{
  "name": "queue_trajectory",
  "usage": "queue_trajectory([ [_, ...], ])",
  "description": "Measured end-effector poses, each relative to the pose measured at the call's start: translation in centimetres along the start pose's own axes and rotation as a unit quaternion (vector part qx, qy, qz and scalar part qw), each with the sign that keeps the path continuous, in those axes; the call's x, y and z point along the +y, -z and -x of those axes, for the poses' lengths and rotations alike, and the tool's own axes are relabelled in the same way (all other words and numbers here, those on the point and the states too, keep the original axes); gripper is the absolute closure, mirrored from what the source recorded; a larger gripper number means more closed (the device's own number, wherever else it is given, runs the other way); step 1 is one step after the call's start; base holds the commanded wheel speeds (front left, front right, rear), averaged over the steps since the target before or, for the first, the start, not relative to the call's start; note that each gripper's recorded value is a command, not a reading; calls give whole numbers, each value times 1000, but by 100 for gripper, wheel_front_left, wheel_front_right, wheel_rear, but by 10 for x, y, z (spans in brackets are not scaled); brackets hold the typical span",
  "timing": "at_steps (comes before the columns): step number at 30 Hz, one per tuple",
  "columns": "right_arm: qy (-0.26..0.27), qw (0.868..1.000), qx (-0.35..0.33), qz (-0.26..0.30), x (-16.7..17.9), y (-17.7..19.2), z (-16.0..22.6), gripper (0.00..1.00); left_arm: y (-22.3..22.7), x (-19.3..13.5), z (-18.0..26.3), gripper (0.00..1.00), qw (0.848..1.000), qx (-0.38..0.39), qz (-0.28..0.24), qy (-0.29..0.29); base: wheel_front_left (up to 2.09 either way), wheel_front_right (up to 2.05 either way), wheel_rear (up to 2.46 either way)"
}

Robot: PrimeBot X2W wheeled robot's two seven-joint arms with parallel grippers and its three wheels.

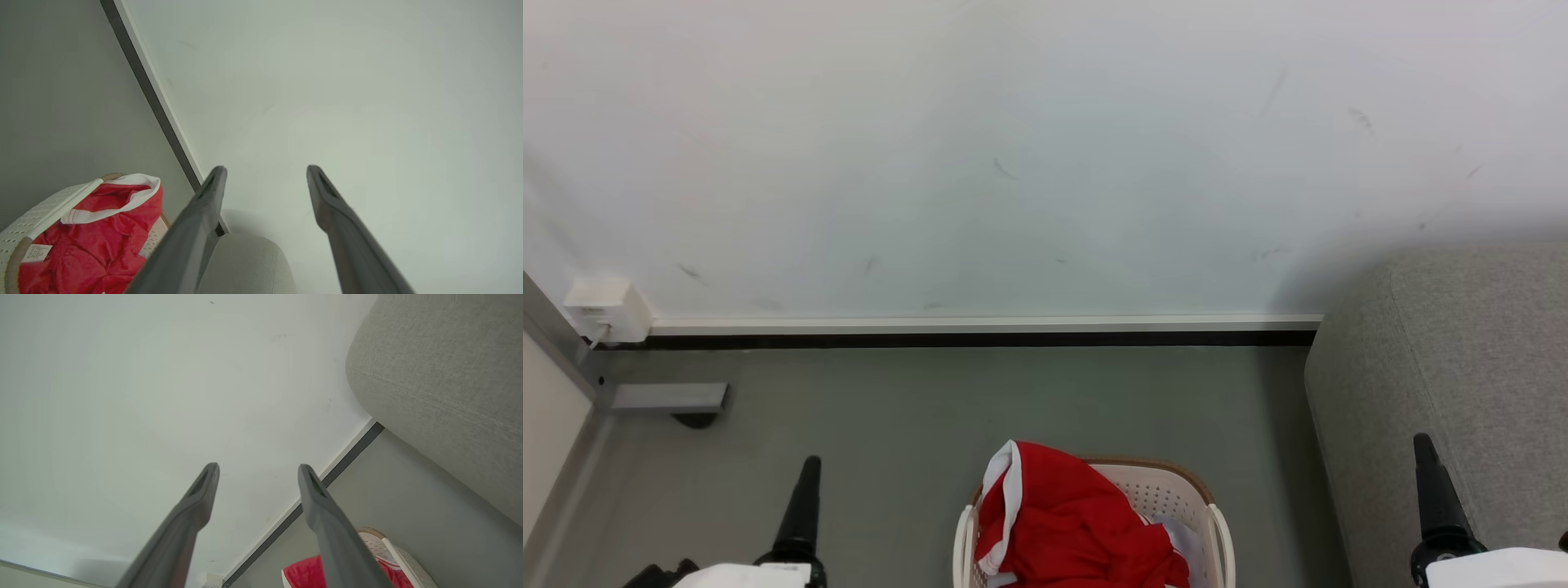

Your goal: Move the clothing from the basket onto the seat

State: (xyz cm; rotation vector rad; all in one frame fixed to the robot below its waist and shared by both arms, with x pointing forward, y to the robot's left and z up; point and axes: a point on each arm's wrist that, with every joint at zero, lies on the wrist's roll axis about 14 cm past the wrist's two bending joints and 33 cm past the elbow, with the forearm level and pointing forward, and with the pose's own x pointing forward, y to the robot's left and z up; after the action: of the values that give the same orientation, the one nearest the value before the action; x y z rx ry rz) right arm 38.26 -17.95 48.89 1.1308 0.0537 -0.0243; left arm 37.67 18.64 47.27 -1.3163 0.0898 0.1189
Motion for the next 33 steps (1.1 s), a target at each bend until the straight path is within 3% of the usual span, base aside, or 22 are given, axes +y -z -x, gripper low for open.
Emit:
queue_trajectory([
  [13, -26, 987, 11, 158, 13, 10, -1, 0, 0, -6, -1, 0, 993, -11, -114, -1, 0, 0, 0],
  [33, -51, 953, 14, 300, 20, 20, -2, 0, 7, -10, 1, 0, 964, -17, -266, 8, 0, 0, 0],
])
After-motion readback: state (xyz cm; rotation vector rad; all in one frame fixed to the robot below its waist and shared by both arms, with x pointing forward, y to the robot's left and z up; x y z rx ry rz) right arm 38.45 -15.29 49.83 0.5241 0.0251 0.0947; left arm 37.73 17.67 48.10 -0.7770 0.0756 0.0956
